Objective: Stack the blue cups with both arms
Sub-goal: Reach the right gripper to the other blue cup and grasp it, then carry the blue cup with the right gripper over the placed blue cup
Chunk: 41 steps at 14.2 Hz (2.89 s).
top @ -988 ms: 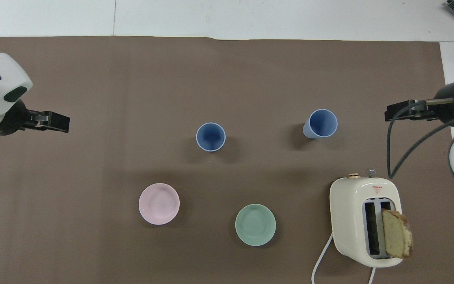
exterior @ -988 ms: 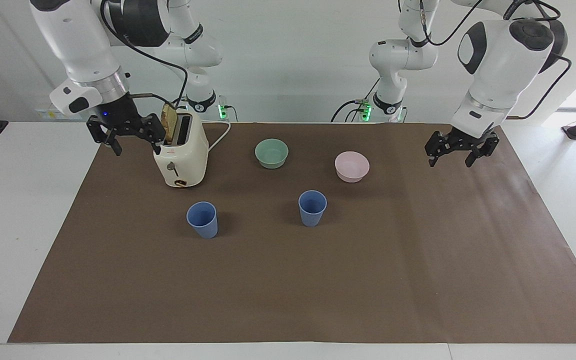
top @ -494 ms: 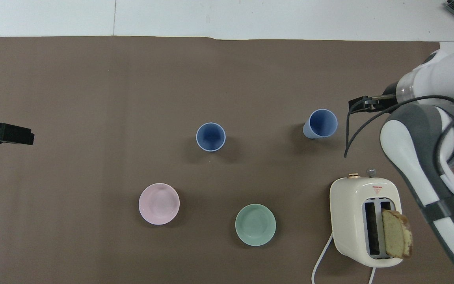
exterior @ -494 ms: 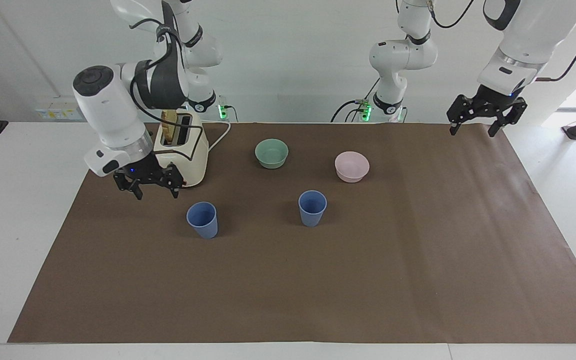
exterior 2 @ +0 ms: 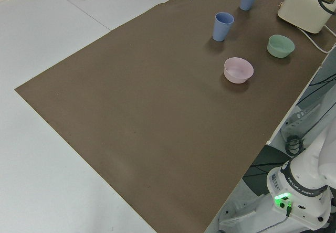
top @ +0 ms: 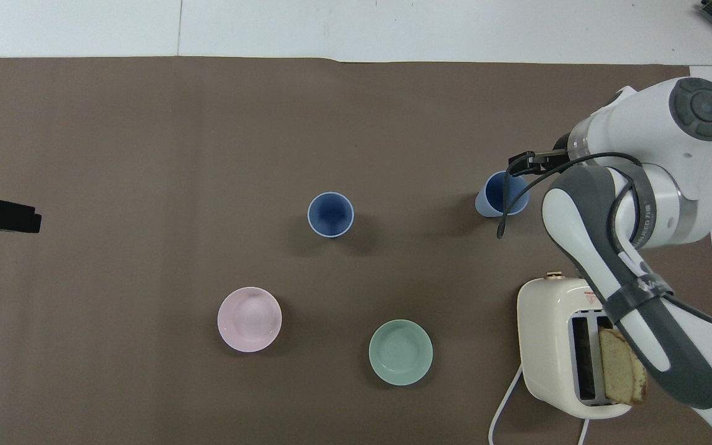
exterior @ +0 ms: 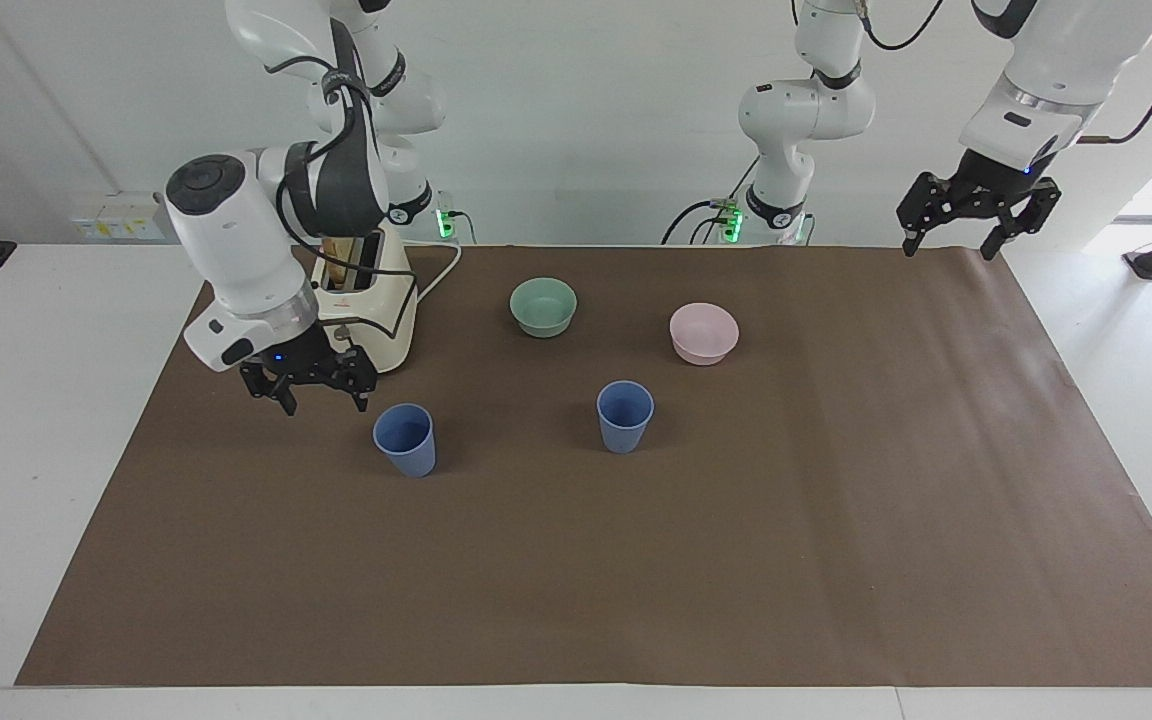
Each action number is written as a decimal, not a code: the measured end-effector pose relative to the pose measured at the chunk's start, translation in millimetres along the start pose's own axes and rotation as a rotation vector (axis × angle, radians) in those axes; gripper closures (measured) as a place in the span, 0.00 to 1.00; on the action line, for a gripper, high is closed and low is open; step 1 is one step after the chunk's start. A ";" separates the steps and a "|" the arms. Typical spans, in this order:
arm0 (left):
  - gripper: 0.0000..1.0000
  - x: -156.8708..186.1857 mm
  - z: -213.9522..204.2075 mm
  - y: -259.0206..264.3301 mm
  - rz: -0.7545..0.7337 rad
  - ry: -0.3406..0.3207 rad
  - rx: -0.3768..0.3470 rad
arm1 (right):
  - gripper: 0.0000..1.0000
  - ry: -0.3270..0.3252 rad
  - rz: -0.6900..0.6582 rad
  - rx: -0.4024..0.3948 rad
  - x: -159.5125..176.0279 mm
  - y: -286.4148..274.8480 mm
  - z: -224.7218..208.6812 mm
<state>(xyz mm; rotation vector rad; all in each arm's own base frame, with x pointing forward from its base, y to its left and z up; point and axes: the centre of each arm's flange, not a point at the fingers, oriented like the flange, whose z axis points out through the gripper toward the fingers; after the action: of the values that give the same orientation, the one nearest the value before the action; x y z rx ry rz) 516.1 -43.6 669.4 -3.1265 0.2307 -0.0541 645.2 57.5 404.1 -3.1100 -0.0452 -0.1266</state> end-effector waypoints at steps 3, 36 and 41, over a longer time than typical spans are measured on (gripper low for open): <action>0.00 -0.3 0.6 -5.1 -0.012 0.000 -0.014 | 0.00 -0.008 -0.009 0.001 2.4 -5.8 25.4; 0.00 -1.4 3.5 -8.5 -0.021 -0.013 -0.027 | 0.95 0.035 0.134 0.119 -34.9 -267.1 -110.6; 0.00 -1.5 3.6 -8.5 -0.021 -0.013 -0.027 | 0.95 0.048 0.104 0.137 -38.3 -289.9 -103.1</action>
<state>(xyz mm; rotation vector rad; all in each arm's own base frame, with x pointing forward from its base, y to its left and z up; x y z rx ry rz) 516.0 -35.0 665.9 -3.1549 0.2005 -0.0304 589.9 343.0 511.6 -2.9631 0.1044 -0.1874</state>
